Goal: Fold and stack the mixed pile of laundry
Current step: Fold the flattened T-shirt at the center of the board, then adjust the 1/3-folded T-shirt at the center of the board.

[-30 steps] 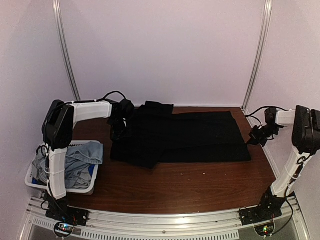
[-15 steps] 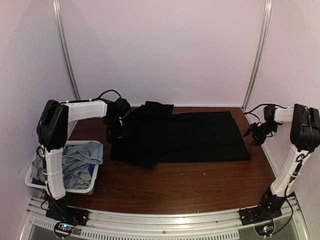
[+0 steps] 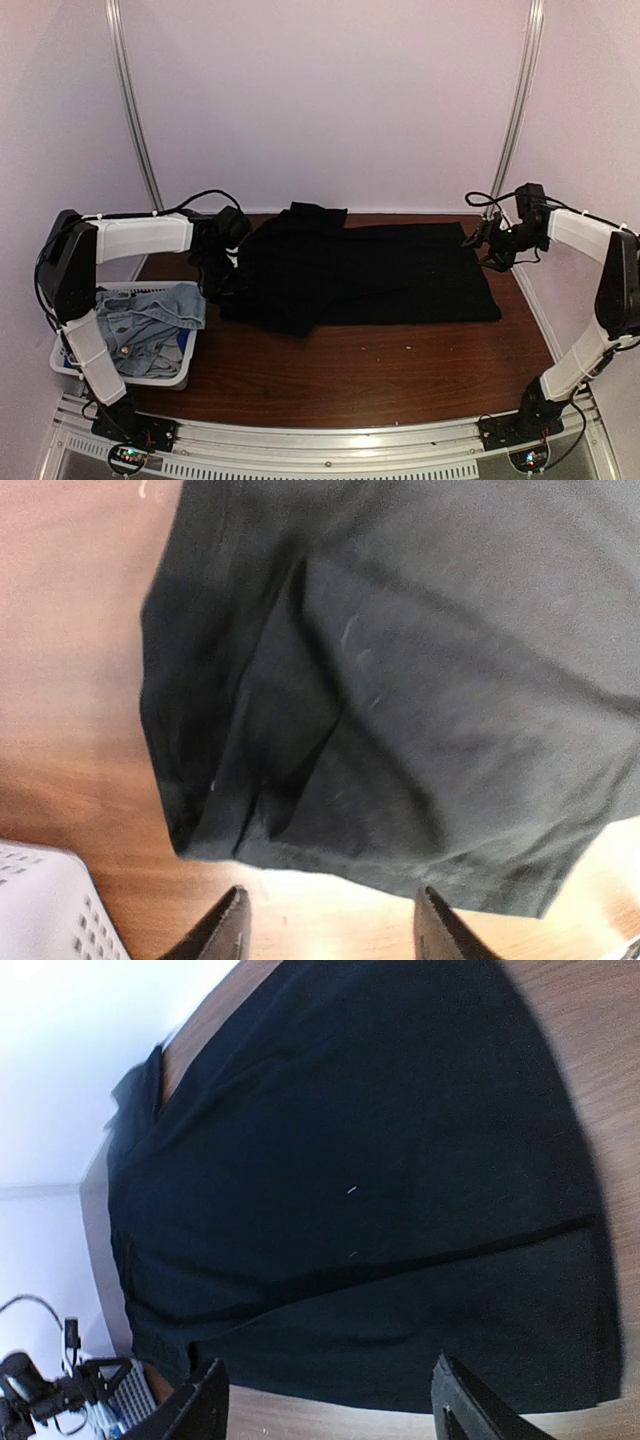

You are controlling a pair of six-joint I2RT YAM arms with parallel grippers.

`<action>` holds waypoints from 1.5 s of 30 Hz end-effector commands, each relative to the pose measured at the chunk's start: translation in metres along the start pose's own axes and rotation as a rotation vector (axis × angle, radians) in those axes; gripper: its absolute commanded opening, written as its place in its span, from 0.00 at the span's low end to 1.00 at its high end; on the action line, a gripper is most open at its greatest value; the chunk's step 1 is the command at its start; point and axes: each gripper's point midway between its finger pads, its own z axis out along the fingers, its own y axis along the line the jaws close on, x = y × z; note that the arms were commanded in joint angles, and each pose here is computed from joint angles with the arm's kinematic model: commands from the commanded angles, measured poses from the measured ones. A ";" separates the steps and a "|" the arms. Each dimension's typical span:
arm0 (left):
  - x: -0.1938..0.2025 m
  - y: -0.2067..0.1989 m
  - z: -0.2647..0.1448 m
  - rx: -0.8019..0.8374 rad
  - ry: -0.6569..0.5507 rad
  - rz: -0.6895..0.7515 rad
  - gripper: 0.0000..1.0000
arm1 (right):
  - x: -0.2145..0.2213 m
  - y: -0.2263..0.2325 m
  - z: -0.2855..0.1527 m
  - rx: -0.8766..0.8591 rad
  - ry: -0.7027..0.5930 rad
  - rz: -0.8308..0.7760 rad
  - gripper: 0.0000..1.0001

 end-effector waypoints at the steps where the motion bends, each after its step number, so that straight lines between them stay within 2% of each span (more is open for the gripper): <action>1: 0.006 0.007 0.013 -0.028 0.024 -0.030 0.48 | 0.063 0.056 0.022 -0.121 0.131 -0.052 0.67; 8: 0.010 0.022 0.027 -0.120 0.046 -0.042 0.40 | 0.149 0.121 0.062 -0.198 0.300 -0.163 0.62; 16: 0.012 0.032 0.034 -0.180 0.061 -0.041 0.41 | 0.213 0.167 0.094 -0.239 0.416 -0.252 0.59; 21: 0.008 0.026 0.036 -0.149 0.050 -0.033 0.39 | 0.227 0.173 0.103 -0.243 0.437 -0.249 0.59; 30: -0.008 0.012 0.020 -0.091 -0.011 -0.023 0.13 | 0.228 0.171 0.103 -0.238 0.437 -0.250 0.58; 33: -0.010 0.009 0.017 -0.081 -0.016 -0.024 0.09 | 0.232 0.180 0.105 -0.272 0.450 -0.245 0.54; 40: -0.009 0.007 0.016 -0.072 -0.007 -0.041 0.10 | 0.271 0.213 0.119 -0.348 0.538 -0.275 0.48; 45: -0.002 0.014 0.014 -0.091 0.002 -0.051 0.29 | 0.299 0.226 0.131 -0.387 0.591 -0.275 0.47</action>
